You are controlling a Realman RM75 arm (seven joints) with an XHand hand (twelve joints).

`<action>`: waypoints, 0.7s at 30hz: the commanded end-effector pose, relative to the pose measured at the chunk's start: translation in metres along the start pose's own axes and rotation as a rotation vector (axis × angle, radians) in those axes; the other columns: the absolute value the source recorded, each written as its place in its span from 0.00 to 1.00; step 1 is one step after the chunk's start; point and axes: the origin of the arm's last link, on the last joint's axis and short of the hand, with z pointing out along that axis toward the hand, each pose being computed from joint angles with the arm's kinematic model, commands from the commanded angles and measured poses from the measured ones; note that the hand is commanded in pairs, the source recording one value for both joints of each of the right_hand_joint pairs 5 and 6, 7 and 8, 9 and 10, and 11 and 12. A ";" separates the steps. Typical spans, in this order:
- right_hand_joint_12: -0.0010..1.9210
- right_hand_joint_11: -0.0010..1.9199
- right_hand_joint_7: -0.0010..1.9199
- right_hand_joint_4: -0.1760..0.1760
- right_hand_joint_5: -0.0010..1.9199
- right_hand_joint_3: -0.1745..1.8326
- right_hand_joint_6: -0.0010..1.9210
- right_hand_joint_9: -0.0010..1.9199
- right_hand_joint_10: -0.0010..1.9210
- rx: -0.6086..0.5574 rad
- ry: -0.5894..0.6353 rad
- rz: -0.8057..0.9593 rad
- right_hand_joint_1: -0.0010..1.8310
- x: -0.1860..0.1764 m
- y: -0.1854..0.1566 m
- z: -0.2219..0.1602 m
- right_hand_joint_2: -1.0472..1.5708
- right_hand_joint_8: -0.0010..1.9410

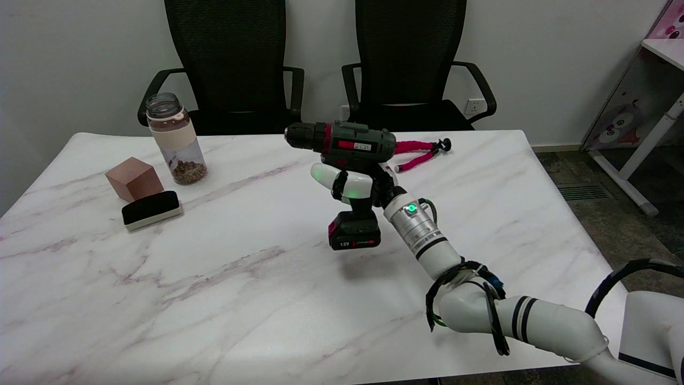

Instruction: Pick up the power screwdriver.

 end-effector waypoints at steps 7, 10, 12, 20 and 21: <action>1.00 1.00 0.80 1.00 0.80 0.51 0.80 1.00 1.00 0.041 0.027 0.010 0.48 0.005 -0.007 -0.001 0.63 0.79; 1.00 1.00 0.79 1.00 0.79 0.51 0.79 1.00 1.00 0.036 0.027 0.007 0.48 0.005 -0.005 -0.002 0.63 0.78; 1.00 1.00 0.79 1.00 0.79 0.51 0.79 1.00 1.00 0.035 0.026 0.005 0.48 0.004 -0.005 -0.003 0.63 0.78; 1.00 1.00 0.78 1.00 0.78 0.50 0.78 1.00 1.00 0.044 0.018 0.010 0.48 -0.002 -0.007 0.001 0.64 0.78; 1.00 1.00 0.78 1.00 0.78 0.50 0.78 1.00 1.00 0.046 0.020 0.010 0.48 -0.002 -0.007 0.002 0.64 0.78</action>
